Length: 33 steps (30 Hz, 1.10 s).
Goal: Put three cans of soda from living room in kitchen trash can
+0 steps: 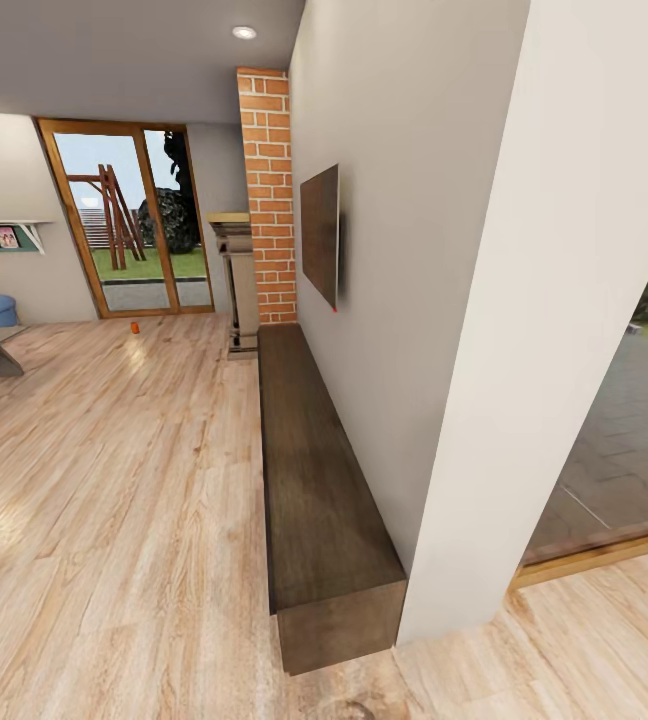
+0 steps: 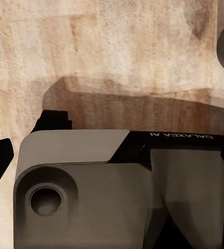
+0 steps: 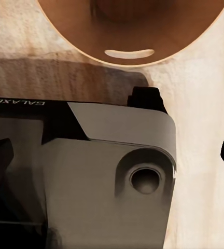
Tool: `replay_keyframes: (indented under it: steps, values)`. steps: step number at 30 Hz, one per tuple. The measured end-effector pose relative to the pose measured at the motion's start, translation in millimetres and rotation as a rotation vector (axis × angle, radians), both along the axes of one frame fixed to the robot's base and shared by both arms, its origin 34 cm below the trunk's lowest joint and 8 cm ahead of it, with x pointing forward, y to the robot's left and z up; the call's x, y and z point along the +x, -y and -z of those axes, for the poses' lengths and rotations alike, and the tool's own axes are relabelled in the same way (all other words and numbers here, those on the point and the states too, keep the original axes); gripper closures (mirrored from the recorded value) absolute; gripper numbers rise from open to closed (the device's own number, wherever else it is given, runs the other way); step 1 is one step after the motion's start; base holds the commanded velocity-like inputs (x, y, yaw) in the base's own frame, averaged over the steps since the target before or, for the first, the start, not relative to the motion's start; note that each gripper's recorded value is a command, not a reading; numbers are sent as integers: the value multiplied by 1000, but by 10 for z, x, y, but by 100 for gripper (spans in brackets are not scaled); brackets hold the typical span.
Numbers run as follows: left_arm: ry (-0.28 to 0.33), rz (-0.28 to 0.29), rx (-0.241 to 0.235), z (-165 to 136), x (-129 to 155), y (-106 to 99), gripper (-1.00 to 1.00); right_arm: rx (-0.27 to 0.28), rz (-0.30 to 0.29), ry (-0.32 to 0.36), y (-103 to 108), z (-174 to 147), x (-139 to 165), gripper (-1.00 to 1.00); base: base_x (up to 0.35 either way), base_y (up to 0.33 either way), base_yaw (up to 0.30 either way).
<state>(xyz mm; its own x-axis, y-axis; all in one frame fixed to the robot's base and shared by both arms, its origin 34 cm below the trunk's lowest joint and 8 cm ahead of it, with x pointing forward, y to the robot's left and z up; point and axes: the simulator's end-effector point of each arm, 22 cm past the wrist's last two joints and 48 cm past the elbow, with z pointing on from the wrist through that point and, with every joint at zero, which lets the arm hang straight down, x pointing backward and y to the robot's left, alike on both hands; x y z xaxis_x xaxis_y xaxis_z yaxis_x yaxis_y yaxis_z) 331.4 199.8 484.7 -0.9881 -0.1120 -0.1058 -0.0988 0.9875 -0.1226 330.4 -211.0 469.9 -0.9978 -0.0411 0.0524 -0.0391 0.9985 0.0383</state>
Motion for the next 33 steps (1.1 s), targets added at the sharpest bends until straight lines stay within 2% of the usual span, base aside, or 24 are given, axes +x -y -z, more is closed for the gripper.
replay_keyframes:
  steps: [33]
  values:
    - [0, 0, 2, 1, -1, -3, -100, 0, -1, 1, 7, 2, -4, -100, -6, 0, 0]
